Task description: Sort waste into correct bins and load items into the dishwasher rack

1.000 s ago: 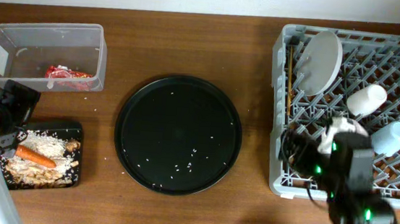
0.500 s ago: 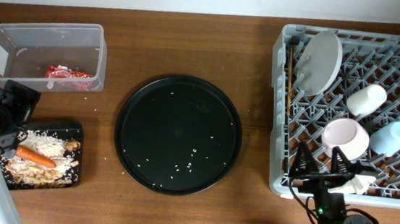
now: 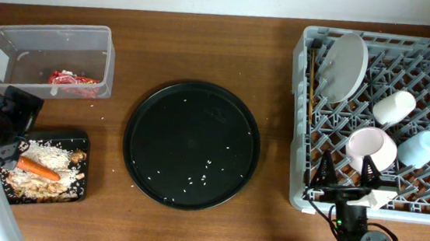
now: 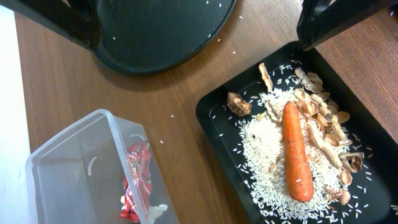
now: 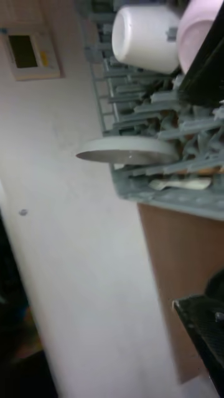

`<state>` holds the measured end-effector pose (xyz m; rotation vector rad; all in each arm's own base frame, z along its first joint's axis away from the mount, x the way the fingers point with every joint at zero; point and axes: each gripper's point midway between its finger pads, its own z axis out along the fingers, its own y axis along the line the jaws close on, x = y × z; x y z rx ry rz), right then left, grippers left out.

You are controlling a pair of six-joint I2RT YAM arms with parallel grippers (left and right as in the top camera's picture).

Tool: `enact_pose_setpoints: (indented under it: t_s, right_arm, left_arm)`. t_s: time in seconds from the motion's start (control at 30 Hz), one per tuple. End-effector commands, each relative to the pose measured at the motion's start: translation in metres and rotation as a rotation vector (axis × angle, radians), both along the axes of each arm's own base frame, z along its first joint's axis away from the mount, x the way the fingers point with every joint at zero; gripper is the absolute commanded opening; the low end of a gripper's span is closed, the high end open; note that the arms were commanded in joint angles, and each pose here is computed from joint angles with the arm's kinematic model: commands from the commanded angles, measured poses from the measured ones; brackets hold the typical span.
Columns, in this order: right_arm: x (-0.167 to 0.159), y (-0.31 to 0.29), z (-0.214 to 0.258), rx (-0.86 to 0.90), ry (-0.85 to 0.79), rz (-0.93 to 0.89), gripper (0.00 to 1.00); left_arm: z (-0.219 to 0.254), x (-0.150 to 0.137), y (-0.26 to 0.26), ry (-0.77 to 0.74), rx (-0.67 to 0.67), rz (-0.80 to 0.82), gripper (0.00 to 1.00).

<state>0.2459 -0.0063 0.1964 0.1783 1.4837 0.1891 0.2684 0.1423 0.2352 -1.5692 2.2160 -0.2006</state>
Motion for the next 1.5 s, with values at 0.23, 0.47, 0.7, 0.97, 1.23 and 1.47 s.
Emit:
enact_pose_setpoints:
  t_s: [0.23,0.47,0.7,0.97,1.23,1.47]
  right_arm:
    - [0.000,-0.008,-0.039,-0.176,0.156,-0.044,0.99]
    - [0.000,-0.007,-0.040,-0.281,0.158,-0.038,0.99]
    - [0.000,-0.007,-0.039,-0.275,0.157,-0.039,0.99]
    - [0.000,-0.007,-0.039,-0.275,0.157,-0.039,0.99]
    - [0.000,-0.007,-0.039,-0.275,0.157,-0.039,0.99]
    - [0.000,-0.007,-0.039,-0.275,0.157,-0.039,0.99]
  left_arm:
    - [0.001,-0.002,0.002,-0.002,0.003,0.020,0.99]
    - [0.001,-0.002,0.002,-0.002,0.003,0.020,0.99]
    - [0.001,-0.002,0.002,-0.002,0.003,0.020,0.99]
    - [0.001,-0.002,0.002,-0.002,0.003,0.020,0.99]
    - [0.001,-0.002,0.002,-0.002,0.003,0.020,0.99]
    - [0.001,-0.002,0.002,-0.002,0.003,0.020,0.99]
